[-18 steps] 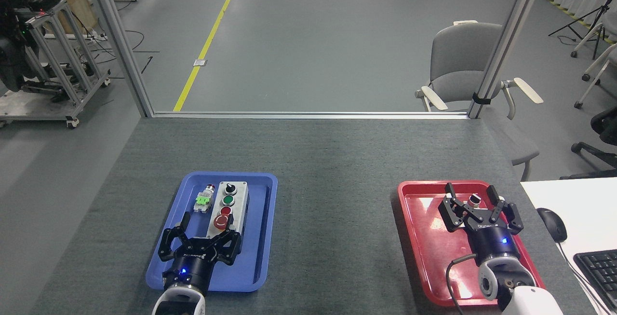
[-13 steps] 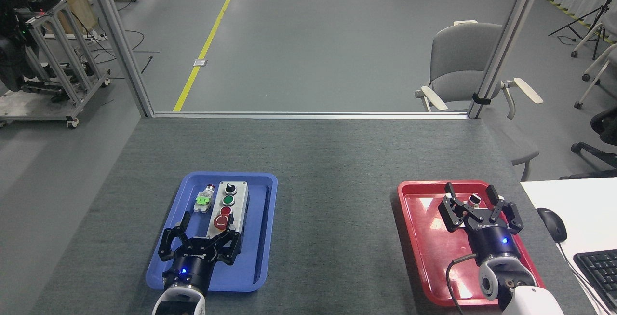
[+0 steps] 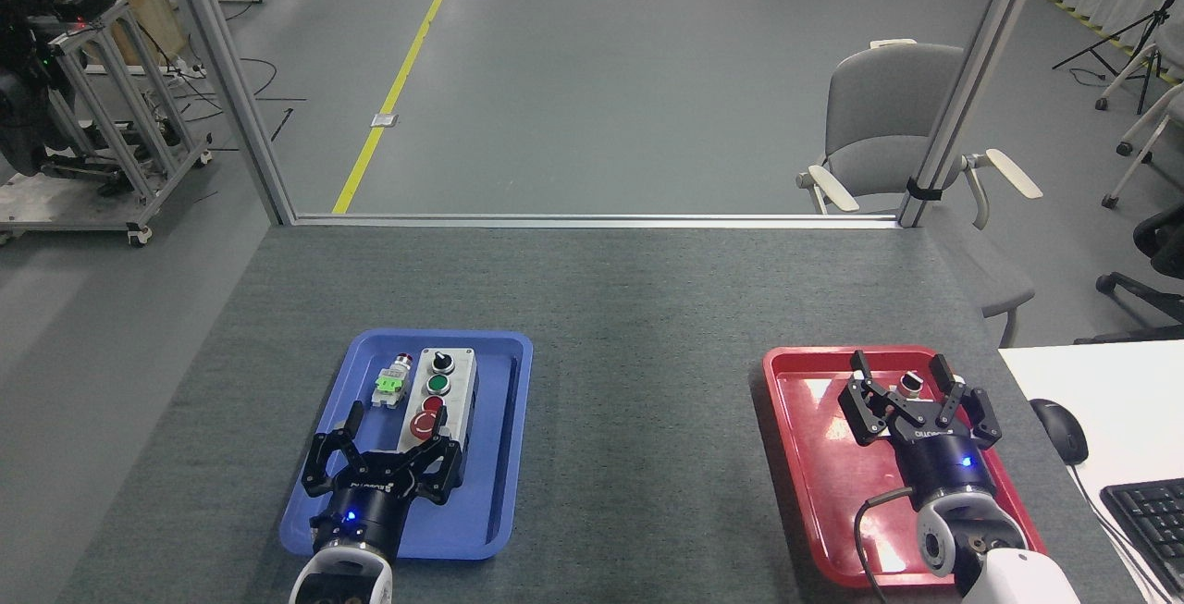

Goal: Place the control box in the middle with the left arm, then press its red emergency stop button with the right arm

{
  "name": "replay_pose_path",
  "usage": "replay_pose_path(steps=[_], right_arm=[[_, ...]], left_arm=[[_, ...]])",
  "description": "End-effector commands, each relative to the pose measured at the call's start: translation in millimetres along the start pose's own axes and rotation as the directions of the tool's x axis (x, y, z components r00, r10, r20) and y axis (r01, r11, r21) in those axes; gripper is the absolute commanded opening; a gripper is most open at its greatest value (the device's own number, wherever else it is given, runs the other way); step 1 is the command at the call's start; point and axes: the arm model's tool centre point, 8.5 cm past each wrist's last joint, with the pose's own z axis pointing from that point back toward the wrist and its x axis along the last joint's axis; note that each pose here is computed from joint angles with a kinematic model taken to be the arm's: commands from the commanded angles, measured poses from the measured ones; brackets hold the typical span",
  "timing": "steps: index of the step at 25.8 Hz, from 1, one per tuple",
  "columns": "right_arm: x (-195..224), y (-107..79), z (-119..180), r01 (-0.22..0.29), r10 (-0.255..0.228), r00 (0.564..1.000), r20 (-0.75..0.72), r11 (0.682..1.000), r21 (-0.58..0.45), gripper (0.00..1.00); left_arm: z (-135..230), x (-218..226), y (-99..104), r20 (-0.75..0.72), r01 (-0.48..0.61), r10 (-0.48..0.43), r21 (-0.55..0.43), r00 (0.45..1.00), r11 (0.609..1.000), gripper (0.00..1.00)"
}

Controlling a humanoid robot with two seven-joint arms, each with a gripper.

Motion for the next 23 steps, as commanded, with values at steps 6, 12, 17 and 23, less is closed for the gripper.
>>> replay_pose_path(steps=[6,12,17,23], right_arm=[[-2,-1.7,0,-0.001,0.001,1.000,0.003,1.000,-0.003,0.99],[-2,1.0,2,-0.001,0.001,1.000,0.003,1.000,0.004,0.99],[-2,0.9,2,-0.002,0.002,1.000,0.004,1.000,0.005,0.99],[-3,1.3,2,-0.002,0.002,1.000,0.001,1.000,0.006,0.99]], left_arm=[[-4,5,10,0.014,-0.005,0.005,0.015,1.000,1.000,1.00],[-4,5,12,0.013,-0.007,0.007,0.029,1.000,1.000,1.00],[-4,8,9,0.013,-0.014,0.013,0.025,1.000,1.000,1.00],[-4,7,7,0.007,-0.005,0.005,0.020,1.000,1.000,1.00]])
